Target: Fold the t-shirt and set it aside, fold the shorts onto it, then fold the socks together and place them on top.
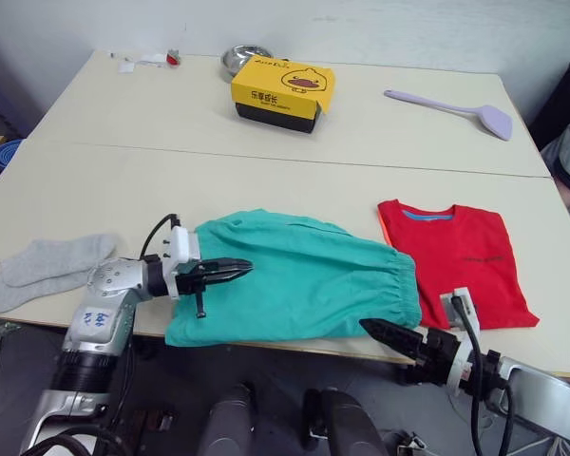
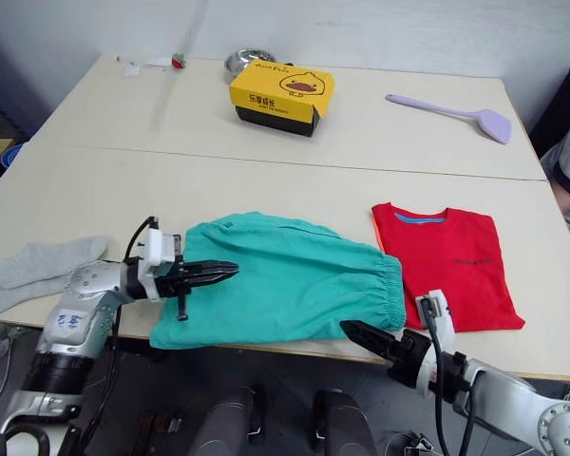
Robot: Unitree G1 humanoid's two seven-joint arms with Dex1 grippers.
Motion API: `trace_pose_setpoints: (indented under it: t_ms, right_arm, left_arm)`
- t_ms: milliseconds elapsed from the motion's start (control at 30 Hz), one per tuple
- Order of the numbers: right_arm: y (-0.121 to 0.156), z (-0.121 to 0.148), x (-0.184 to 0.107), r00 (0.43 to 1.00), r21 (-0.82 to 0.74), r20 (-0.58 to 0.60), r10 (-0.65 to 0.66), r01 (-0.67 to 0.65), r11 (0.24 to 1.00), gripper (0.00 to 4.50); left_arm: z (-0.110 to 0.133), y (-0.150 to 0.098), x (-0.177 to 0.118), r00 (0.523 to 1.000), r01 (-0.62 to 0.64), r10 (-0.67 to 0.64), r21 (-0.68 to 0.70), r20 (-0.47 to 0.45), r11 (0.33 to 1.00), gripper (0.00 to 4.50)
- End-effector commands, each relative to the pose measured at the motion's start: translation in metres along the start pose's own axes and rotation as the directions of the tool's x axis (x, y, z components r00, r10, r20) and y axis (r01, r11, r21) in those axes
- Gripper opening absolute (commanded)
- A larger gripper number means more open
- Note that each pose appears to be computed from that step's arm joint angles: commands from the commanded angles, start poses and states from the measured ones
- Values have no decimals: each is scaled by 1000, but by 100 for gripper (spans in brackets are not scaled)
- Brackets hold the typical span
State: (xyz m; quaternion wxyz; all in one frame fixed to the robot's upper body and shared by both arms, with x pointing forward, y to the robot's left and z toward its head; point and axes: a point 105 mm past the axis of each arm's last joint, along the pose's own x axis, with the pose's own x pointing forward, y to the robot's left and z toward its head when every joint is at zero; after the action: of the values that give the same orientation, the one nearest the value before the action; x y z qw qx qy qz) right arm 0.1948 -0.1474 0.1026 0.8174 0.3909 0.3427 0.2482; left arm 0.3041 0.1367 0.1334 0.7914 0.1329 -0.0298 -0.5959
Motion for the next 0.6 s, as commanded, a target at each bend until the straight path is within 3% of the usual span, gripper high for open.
trace_pose_setpoints:
  t_ms: [33, 133, 300, 533, 600]
  right_arm:
    - [5, 0, 2, 1000, 23, 20, -11, 11, 1000, 450]
    - [2, 6, 9, 998, 31, 50, -41, 39, 999, 450]
    - [-10, 38, 25, 963, 79, 237, -130, 115, 990, 450]
    - [-5, 38, 51, 960, 90, 258, -106, 86, 992, 450]
    - [-9, 43, 57, 947, 89, 293, -131, 110, 990, 410]
  left_arm:
    - [1, 11, 9, 999, -30, 30, 48, 16, 998, 2]
    - [-7, 18, 17, 999, -50, 50, 49, 12, 998, 2]
    - [-15, 14, 22, 1000, -2, 2, 7, 14, 1000, 2]
    - [-24, 11, 27, 999, 40, -40, 0, -5, 999, 2]
    - [-26, 9, 27, 999, 51, -51, -7, -6, 999, 0]
